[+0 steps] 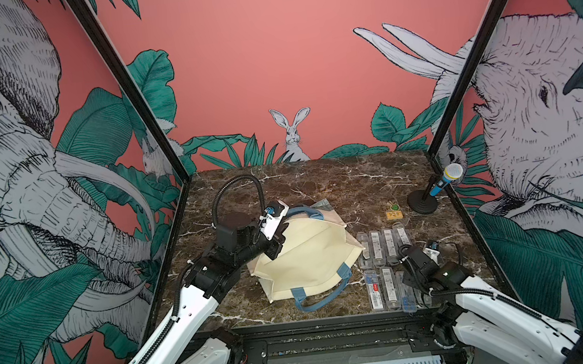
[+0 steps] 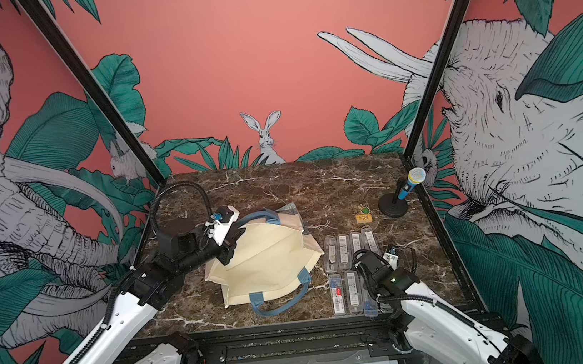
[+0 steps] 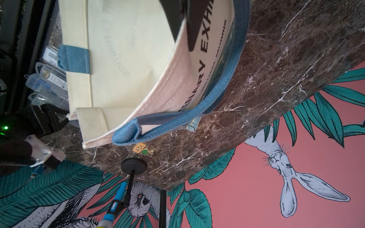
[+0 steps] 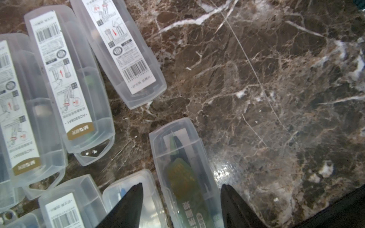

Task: Take out the compass set from the canvas bag
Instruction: Place the compass set at the center of the board.

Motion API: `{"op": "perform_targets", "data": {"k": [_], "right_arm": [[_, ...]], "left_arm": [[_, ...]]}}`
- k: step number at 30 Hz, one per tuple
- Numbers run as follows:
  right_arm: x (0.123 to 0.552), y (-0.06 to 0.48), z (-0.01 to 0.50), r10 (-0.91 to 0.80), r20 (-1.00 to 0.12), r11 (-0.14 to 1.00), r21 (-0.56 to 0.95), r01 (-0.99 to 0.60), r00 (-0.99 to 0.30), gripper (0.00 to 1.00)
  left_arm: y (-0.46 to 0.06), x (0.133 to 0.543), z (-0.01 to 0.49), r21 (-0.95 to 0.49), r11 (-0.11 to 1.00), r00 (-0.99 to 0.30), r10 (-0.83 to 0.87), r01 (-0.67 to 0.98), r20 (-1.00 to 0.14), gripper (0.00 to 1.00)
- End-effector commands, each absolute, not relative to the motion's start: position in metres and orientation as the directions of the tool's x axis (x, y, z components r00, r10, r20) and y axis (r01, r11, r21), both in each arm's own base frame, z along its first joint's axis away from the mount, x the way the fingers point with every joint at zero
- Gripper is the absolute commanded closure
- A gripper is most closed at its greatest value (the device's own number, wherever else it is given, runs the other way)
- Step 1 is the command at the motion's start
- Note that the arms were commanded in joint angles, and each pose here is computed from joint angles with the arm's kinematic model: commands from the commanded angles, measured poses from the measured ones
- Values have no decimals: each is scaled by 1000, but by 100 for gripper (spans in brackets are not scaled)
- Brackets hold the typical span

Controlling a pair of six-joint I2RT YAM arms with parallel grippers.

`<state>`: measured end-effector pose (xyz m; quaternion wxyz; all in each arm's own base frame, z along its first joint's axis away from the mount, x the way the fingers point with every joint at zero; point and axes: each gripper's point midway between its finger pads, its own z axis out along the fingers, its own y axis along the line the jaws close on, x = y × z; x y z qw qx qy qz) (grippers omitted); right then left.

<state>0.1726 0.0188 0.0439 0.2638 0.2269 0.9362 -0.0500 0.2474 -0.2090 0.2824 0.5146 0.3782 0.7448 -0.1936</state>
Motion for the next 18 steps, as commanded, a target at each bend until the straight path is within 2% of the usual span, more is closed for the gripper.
{"op": "perform_targets", "data": {"k": [1, 4, 6, 11, 15, 18], "right_arm": [[185, 34, 64, 342, -526, 930, 68, 362, -779, 37], [187, 48, 90, 306, -510, 950, 109, 293, -803, 38], [191, 66, 109, 341, -497, 939, 215, 268, -798, 40], [204, 119, 165, 425, -466, 848, 506, 160, -776, 47], [206, 157, 199, 396, -462, 808, 586, 62, -793, 46], [212, 194, 209, 435, -412, 720, 693, 34, -801, 46]], "left_arm": [[-210, 247, 292, 81, 644, -170, 318, 760, -933, 100], [-209, 250, 290, 39, 667, -216, 296, 744, -930, 100], [-207, 254, 289, -7, 701, -267, 262, 713, -927, 100], [-193, 273, 290, -128, 818, -402, 134, 561, -906, 100], [-185, 285, 296, -198, 868, -460, 39, 456, -887, 100], [-186, 289, 303, -256, 873, -483, -28, 414, -875, 100]]}}
